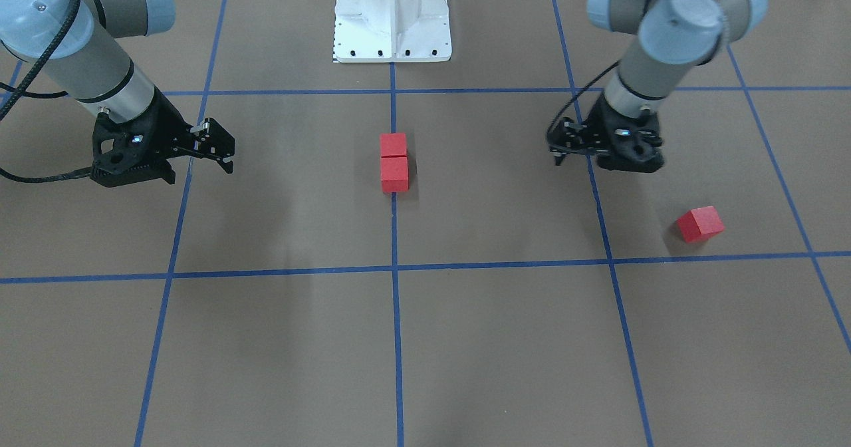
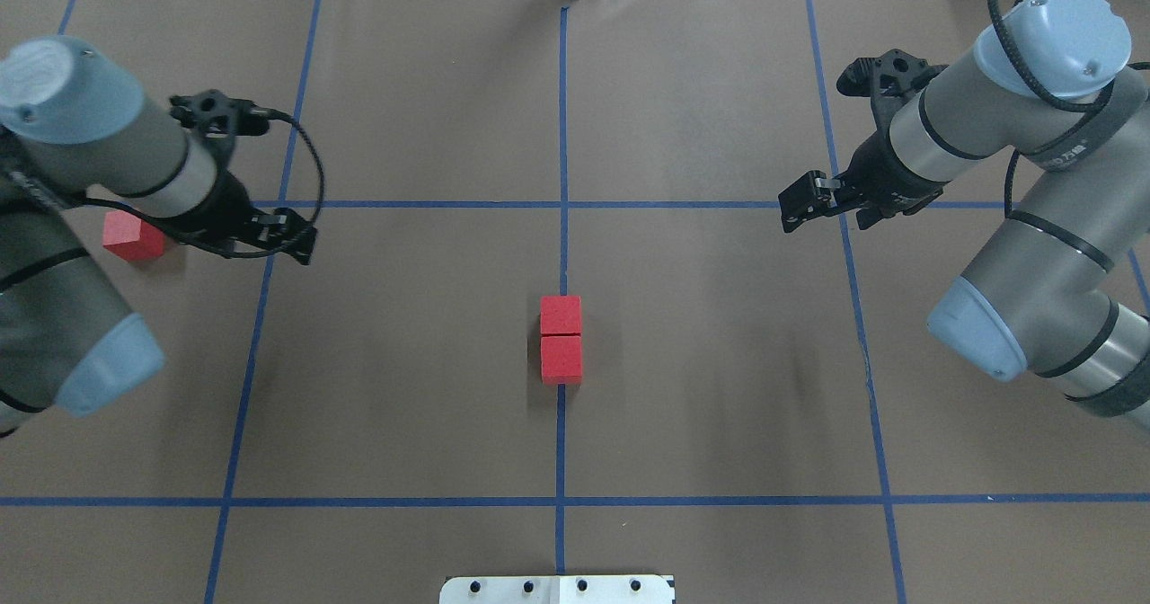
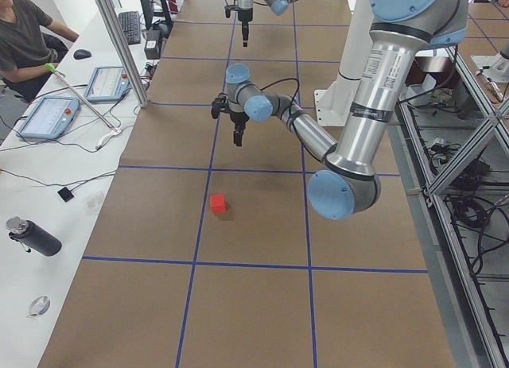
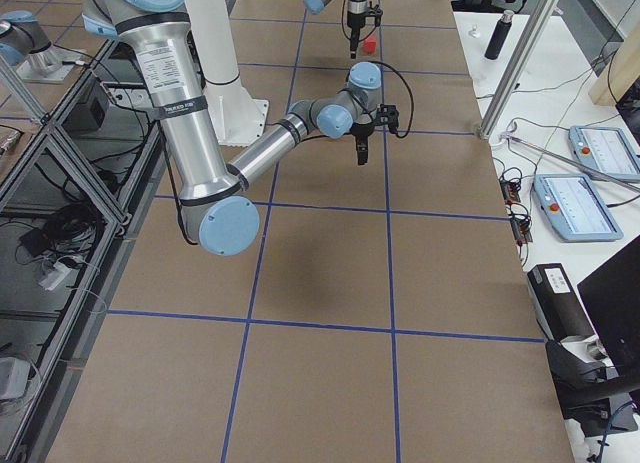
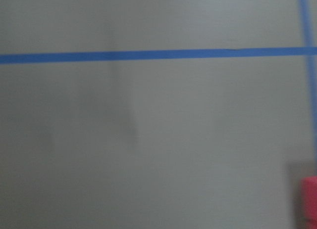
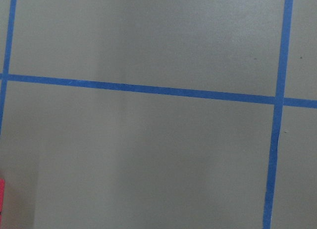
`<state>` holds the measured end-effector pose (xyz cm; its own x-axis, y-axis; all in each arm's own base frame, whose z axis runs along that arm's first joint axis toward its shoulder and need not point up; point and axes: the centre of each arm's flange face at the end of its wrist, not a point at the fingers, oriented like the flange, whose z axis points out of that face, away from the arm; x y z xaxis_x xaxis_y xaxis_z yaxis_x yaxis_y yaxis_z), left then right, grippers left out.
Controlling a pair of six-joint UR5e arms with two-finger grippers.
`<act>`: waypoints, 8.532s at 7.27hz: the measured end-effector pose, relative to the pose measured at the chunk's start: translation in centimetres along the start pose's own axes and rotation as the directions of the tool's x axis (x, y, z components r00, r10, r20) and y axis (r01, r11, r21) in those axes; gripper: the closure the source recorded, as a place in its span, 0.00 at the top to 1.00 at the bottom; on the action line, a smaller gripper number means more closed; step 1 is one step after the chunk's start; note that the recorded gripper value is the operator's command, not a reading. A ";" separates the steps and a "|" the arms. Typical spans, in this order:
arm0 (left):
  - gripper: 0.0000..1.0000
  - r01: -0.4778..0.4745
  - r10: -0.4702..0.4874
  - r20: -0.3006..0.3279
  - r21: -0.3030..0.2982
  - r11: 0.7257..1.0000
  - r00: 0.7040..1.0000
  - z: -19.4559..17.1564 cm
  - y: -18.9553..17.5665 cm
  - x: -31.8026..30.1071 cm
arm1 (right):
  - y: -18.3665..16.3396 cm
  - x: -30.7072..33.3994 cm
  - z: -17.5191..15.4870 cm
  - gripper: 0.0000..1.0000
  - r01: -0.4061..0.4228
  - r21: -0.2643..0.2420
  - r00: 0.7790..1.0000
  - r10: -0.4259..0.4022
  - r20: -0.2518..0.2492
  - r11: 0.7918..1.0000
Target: Form red blocks into L shape at center
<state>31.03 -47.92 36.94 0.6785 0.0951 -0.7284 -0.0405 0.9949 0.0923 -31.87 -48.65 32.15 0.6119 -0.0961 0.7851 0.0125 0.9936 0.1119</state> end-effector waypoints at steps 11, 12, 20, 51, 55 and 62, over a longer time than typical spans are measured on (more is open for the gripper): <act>0.99 0.306 -0.307 -0.023 -0.038 0.951 0.952 7.0 -7.8 -21.5 | 0.0 -0.1 -0.1 1.00 -0.004 0.005 1.000 0.004 -0.001 1.000; 0.98 0.298 -0.299 -0.017 -0.049 0.953 0.954 7.9 -7.6 -20.9 | 0.0 -0.1 -0.1 1.00 -0.005 0.005 1.000 0.005 -0.001 1.000; 0.00 0.285 -0.285 0.018 -0.050 0.957 0.958 9.4 -7.0 -20.0 | -0.1 -0.3 -0.1 1.00 -0.004 0.005 1.000 0.004 0.000 1.000; 0.00 0.976 -0.972 0.108 -0.039 -0.213 -0.207 9.7 -0.2 30.9 | -0.1 1.9 0.5 1.00 -0.028 0.013 0.999 0.028 -0.038 1.000; 0.00 0.977 -0.973 0.113 -0.036 -0.209 -0.203 10.0 0.1 30.9 | -0.1 1.9 0.6 1.00 -0.028 0.012 0.999 0.028 -0.039 1.000; 1.00 0.978 -0.973 0.115 -0.035 -0.207 -0.201 10.2 0.4 31.1 | -0.2 1.9 0.6 1.00 -0.028 0.012 0.999 0.029 -0.039 1.000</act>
<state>59.54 -44.92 21.27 -0.0131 -0.9908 0.1349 0.6465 -0.1113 -0.7547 -31.19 -49.03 33.98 0.6424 -0.0653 0.7636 -0.0146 0.9951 0.0974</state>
